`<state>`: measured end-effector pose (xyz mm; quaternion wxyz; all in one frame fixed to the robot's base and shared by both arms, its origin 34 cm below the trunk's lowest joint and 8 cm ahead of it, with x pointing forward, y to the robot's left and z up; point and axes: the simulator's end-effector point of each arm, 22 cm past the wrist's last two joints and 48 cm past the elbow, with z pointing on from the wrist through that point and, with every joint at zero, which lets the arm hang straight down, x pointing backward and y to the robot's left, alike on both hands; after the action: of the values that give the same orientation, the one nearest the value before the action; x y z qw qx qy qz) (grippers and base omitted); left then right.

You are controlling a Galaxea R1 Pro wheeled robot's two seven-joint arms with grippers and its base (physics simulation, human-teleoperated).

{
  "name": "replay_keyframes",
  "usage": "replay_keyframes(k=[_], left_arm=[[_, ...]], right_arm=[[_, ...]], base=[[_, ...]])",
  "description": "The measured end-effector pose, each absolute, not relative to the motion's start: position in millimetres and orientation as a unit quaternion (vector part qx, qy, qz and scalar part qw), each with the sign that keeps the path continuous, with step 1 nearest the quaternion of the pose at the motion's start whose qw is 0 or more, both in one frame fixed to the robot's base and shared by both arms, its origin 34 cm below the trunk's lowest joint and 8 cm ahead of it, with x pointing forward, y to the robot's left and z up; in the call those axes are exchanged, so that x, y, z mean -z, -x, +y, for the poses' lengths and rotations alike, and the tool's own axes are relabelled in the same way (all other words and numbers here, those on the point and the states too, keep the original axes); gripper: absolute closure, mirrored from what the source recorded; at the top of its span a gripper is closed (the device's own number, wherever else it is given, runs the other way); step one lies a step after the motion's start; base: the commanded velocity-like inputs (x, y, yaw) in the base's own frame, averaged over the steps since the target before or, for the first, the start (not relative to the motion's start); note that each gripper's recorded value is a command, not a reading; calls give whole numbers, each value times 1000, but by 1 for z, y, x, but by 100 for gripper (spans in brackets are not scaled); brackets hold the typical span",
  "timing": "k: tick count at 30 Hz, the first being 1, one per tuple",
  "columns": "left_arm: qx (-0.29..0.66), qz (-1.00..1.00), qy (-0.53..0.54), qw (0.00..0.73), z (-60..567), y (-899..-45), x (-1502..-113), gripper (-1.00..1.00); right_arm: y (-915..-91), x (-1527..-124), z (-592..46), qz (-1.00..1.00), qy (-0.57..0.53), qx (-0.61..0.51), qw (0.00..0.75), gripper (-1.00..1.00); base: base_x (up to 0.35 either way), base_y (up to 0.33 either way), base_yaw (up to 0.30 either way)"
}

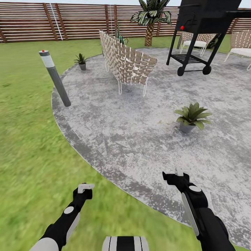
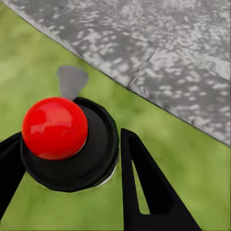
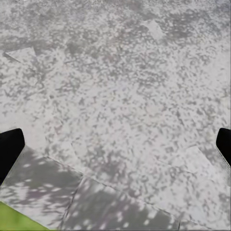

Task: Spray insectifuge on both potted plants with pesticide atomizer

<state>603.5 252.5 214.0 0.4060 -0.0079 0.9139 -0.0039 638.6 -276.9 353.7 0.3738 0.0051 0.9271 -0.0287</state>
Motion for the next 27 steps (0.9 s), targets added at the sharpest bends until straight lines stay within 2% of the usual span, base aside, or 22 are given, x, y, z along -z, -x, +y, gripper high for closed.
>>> replay_keyframes(k=[27], left_arm=[[4,914,8,406,253,-603,-214,100]], right_arm=[[-639,-354,-277,927,-5,28,374,-100]], base=[[346,0,0]])
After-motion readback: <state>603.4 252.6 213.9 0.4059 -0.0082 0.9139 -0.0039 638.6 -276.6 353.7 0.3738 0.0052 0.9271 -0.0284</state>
